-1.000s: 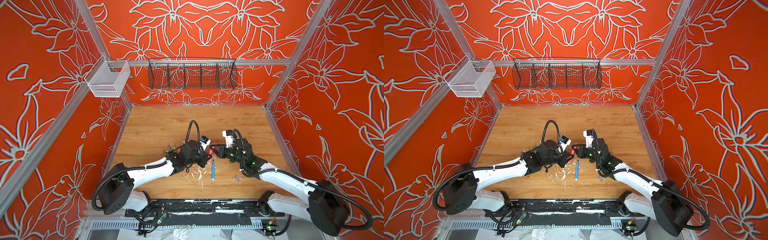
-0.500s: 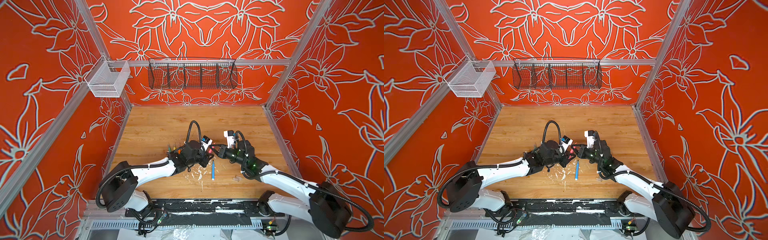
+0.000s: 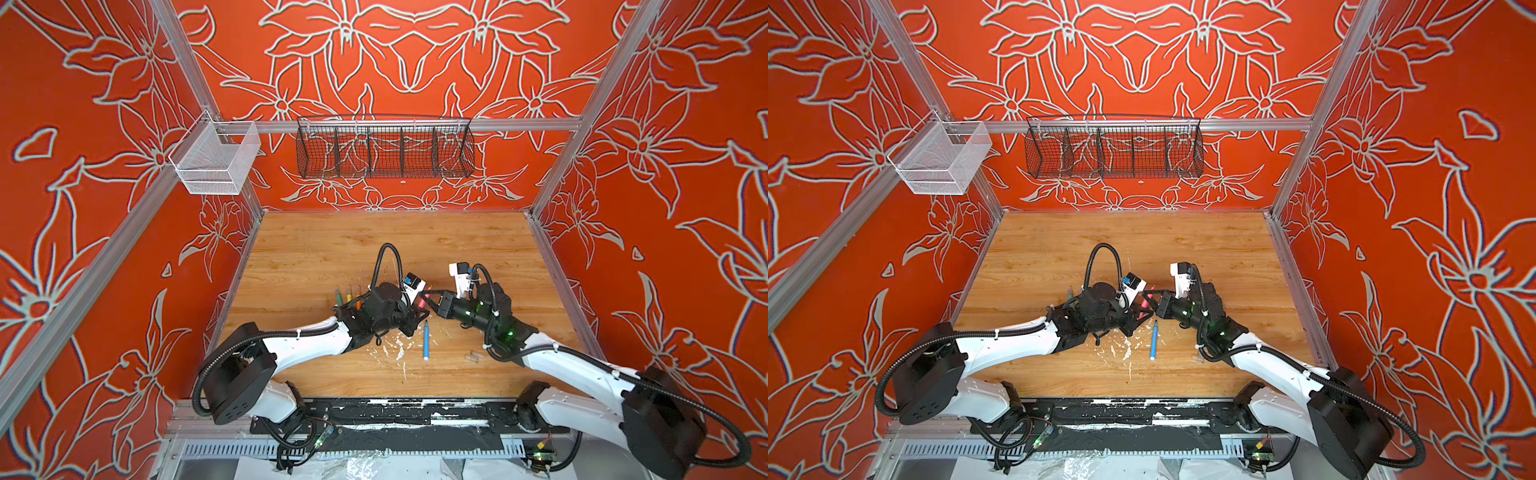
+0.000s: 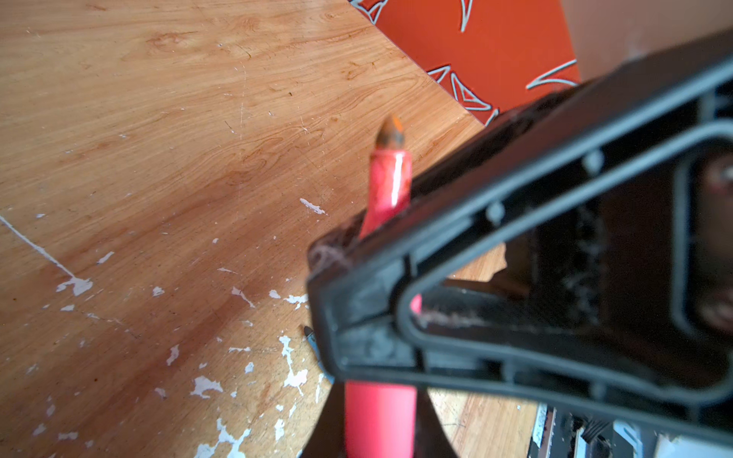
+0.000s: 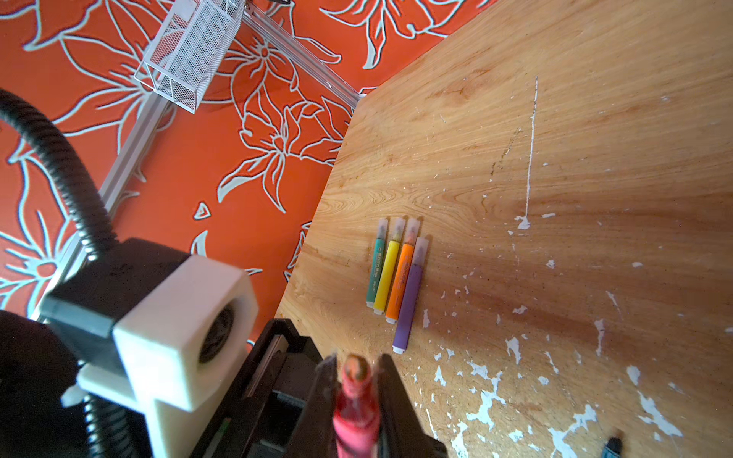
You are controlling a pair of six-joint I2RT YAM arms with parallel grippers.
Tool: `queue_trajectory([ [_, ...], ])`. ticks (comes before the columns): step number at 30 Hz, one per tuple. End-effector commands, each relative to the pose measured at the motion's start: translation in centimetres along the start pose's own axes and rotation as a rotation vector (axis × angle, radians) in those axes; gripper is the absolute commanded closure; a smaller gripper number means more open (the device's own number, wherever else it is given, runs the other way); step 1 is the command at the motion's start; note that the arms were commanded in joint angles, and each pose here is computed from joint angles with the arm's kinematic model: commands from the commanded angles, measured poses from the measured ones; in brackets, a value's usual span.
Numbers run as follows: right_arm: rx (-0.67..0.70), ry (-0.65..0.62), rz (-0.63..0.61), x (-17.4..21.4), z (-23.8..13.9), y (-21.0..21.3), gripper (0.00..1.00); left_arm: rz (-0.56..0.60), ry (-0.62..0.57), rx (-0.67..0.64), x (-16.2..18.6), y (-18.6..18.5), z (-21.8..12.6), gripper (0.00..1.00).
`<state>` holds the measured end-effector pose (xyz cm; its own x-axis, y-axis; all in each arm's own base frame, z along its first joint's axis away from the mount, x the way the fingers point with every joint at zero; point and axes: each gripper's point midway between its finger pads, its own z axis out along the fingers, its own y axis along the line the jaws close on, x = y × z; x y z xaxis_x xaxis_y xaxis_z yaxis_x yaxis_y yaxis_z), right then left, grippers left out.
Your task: Insert the pens into the pen caps
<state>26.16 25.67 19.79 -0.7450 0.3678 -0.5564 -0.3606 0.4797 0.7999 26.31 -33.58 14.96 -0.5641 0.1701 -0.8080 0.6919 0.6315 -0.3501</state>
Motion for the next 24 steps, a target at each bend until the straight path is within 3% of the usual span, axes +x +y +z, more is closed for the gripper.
queue_trajectory([
  [1,-0.049,-0.015,0.035,-0.4,-0.3,1.1,1.0,-0.012,-0.007,-0.042,0.1,1.1,0.5,0.63],
  [7,-0.143,-0.024,0.099,-0.3,-0.2,2.2,1.0,-0.01,-0.005,-0.057,0.3,1.5,1.0,0.63],
  [9,-0.166,-0.049,0.112,-0.5,-0.4,2.3,1.0,-0.008,-0.005,-0.061,0.3,1.6,1.0,0.71],
  [13,-0.116,-0.098,0.11,-0.9,-1.1,1.3,1.0,-0.001,-0.019,-0.071,0.1,1.7,0.6,0.99],
  [17,-0.055,-0.114,0.07,-1.3,-1.6,0.8,1.0,0.0,-0.038,-0.08,-0.2,1.8,0.1,1.0],
  [18,-0.029,-0.114,0.056,-1.4,-1.7,0.5,0.95,-0.004,-0.042,-0.088,-0.2,1.9,0.0,1.0],
  [21,0.06,-0.118,0.0,-1.8,-2.0,-0.3,0.58,-0.009,-0.06,-0.109,-0.5,2.2,-0.5,1.0],
  [22,0.095,-0.122,-0.019,-2.0,-2.2,-0.7,0.5,-0.013,-0.066,-0.122,-0.6,2.4,-0.7,1.0],
  [24,0.139,-0.127,-0.067,-2.5,-2.6,-0.8,0.44,-0.024,-0.076,-0.163,-0.9,3.0,-1.2,1.0],
])
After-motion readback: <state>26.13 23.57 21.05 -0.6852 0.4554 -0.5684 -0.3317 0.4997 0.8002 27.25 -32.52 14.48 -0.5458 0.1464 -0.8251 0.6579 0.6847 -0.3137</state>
